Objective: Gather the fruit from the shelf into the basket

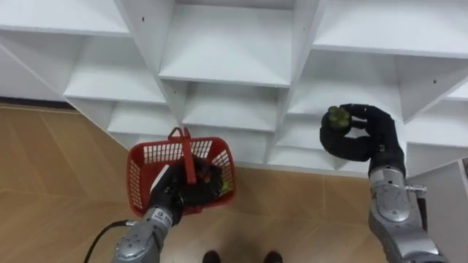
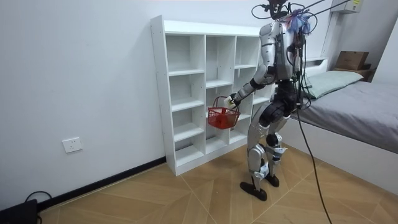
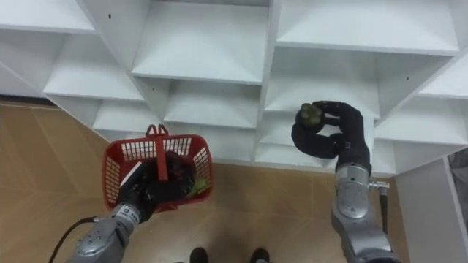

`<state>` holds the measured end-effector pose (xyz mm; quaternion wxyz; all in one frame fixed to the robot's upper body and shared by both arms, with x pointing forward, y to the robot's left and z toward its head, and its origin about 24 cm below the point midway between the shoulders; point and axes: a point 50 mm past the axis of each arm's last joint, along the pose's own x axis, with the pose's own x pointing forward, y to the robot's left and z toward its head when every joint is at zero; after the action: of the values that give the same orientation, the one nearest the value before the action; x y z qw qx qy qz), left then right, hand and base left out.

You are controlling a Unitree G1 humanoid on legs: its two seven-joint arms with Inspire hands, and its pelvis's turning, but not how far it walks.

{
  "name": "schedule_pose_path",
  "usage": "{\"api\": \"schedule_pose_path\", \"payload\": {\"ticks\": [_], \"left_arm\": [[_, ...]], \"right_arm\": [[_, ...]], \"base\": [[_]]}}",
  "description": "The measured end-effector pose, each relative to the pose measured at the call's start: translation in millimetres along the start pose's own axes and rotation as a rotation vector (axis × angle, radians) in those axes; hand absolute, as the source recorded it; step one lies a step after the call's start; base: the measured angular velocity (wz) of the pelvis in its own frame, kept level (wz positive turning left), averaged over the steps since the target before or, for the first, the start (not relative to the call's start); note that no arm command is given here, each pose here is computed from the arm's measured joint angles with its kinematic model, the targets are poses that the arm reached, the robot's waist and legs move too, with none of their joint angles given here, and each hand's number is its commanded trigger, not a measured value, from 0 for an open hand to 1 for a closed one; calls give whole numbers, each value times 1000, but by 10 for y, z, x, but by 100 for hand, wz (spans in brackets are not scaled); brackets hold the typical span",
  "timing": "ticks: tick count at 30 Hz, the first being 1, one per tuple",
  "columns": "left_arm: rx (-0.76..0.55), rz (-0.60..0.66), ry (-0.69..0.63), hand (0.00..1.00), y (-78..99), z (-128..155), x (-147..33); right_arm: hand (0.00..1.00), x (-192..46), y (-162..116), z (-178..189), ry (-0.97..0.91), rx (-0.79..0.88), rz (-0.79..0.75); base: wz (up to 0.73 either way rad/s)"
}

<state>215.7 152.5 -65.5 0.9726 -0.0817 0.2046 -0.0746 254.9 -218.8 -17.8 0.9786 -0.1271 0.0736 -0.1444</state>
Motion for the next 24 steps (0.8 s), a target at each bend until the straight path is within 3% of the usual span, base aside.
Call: {"api": "schedule_pose_path", "payload": {"ticks": [15,24], "left_arm": [[-5,-19,-17,100,-36,8,-48],[-11,-48,-16,100,-133,-8,-38]], "right_arm": [[100,-269,240,41,-63,4,135],[100,-351,519,92,-74,46,302]], "base": [[-3],[-2]]}}
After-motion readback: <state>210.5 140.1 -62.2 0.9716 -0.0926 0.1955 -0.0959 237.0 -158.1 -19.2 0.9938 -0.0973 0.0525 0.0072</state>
